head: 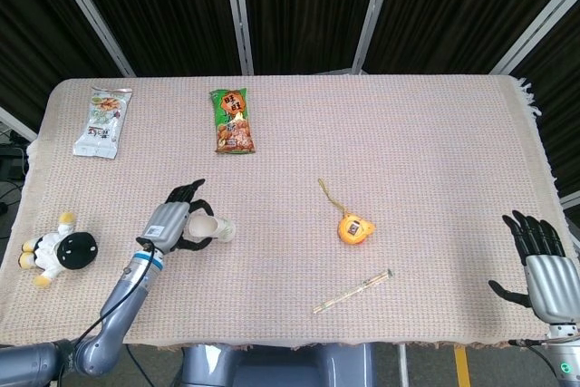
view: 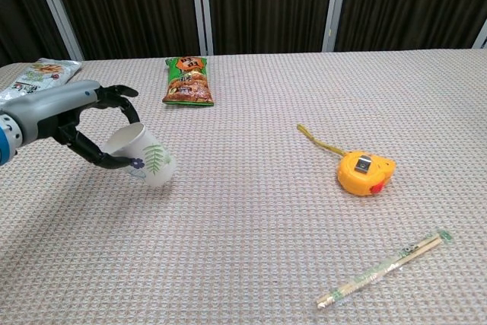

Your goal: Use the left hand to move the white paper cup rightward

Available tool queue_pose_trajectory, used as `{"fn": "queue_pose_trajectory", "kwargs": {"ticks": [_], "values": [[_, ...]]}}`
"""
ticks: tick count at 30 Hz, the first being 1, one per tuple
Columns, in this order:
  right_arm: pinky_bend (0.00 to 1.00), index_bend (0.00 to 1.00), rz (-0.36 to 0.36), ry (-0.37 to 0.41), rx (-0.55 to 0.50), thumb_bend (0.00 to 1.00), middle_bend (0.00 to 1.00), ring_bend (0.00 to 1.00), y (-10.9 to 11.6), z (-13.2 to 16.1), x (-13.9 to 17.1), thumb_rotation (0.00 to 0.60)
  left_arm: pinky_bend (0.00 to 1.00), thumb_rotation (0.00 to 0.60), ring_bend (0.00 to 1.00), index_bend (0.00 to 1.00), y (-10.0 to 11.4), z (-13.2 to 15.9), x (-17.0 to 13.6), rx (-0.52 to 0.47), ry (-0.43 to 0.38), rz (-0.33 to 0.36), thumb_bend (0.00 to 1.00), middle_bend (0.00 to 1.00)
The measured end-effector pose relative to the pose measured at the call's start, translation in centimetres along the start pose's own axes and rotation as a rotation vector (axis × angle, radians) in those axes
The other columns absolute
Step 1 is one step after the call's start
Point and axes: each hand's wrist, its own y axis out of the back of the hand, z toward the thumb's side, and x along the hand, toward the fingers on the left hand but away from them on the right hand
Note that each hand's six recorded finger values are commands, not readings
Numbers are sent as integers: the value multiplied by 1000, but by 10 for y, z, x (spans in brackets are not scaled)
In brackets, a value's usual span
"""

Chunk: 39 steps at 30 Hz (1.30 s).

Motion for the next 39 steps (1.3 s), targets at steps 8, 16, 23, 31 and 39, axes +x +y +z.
{"fn": "queue_pose_trajectory", "kwargs": {"ticks": [8,16,23,31,39], "values": [[0,42,5,0,7,39,0,0,-1,0,0,600,0,600,0,82,-22,-21,7,31,28,-44,179,0],[0,42,-1,5,2,39,0,0,1,2,1,600,0,600,0,21,-7,-35,-3,111,60,-49,140,0],[0,42,6,7,4,39,0,0,-1,3,2,600,0,600,0,178,-2,-27,-4,216,74,-40,142,0],[0,41,8,11,8,38,0,0,-1,4,2,600,0,600,0,196,-12,-13,3,386,104,-27,140,0],[0,42,15,18,15,39,0,0,-3,6,3,600,0,600,0,289,-29,2,11,455,124,-26,141,0]]}}
